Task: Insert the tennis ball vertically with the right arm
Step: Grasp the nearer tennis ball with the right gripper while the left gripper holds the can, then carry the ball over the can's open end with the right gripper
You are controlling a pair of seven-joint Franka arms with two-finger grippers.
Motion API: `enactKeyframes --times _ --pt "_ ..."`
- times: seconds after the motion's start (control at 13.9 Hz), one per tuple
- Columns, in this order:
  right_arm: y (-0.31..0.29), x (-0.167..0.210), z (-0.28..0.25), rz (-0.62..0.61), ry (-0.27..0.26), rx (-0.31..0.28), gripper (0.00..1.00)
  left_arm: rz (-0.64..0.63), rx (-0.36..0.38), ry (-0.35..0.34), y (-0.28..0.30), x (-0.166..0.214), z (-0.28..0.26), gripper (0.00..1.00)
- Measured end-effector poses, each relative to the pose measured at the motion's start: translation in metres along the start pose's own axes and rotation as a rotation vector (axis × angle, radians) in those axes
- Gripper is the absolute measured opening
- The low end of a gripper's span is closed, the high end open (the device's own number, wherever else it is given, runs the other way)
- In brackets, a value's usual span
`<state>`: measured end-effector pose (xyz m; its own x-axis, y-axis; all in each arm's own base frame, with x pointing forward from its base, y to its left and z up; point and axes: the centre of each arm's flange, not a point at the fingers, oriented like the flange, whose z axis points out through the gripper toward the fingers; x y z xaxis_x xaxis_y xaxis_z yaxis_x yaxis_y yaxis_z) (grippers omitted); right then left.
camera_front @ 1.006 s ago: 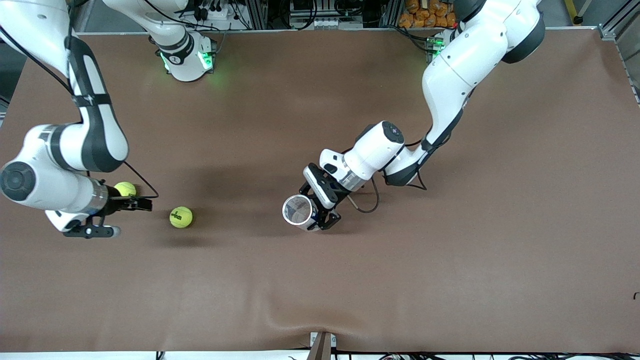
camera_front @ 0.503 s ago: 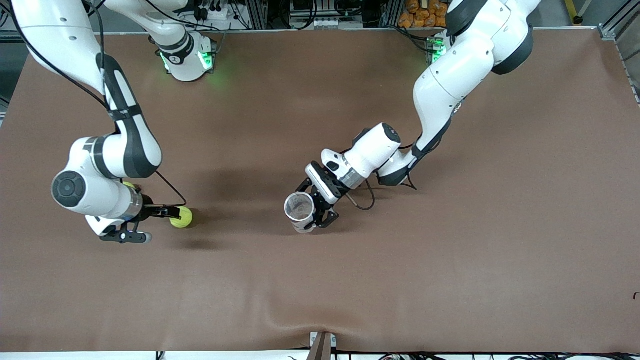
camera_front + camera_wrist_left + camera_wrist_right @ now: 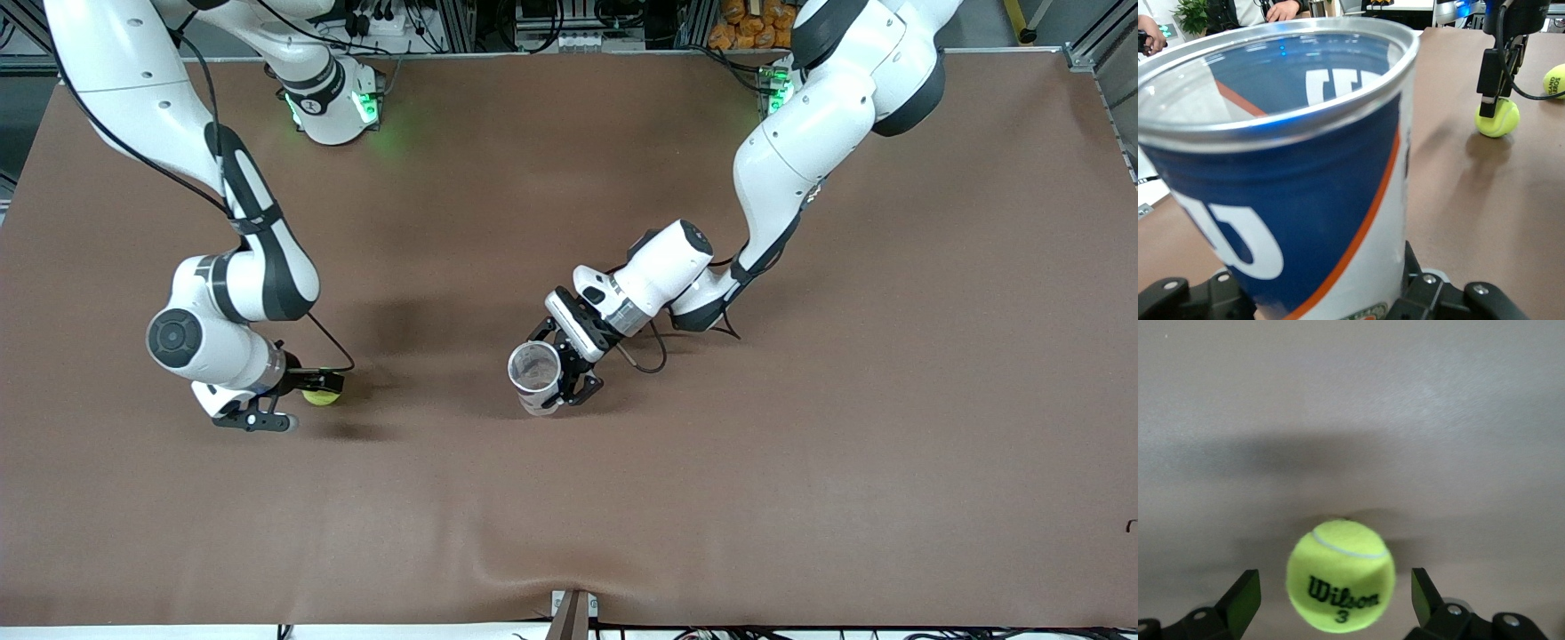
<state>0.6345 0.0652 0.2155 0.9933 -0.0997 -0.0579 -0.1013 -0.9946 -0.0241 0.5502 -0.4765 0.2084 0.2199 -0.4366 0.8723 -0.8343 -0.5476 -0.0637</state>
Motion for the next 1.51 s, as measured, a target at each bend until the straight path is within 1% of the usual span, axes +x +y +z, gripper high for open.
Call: enactKeyframes --times 0.22,0.5,0.72,0.79,1.01,1.15,1.37,1.51 --pt "-0.012 -0.004 0.005 0.007 -0.007 -0.004 0.99 0.009 -0.011 -0.004 0.005 -0.007 0.003 0.77" --pt "-0.001 -0.004 0.011 0.004 -0.013 -0.031 0.96 0.031 -0.018 -0.004 0.007 -0.009 0.004 0.77" --pt "0.0 -0.004 0.012 0.001 -0.009 -0.035 0.67 0.07 -0.033 -0.01 0.009 -0.018 0.006 0.77" --pt "0.0 -0.004 0.011 0.001 -0.008 -0.035 0.66 0.073 -0.036 -0.016 0.009 -0.023 0.007 0.78" --pt "-0.001 -0.002 0.009 -0.001 -0.003 -0.035 0.66 0.071 -0.039 -0.018 0.01 -0.03 0.009 0.78" --pt "-0.002 0.004 -0.002 -0.001 0.004 -0.034 0.66 0.071 -0.039 -0.017 0.01 -0.03 0.009 0.78" --pt "-0.008 0.018 -0.052 0.032 -0.045 -0.044 0.66 0.071 -0.039 -0.017 0.01 -0.03 0.009 0.78" --pt "-0.021 0.027 -0.104 0.112 -0.07 -0.043 0.66 0.071 -0.039 -0.017 0.01 -0.03 0.009 0.78"
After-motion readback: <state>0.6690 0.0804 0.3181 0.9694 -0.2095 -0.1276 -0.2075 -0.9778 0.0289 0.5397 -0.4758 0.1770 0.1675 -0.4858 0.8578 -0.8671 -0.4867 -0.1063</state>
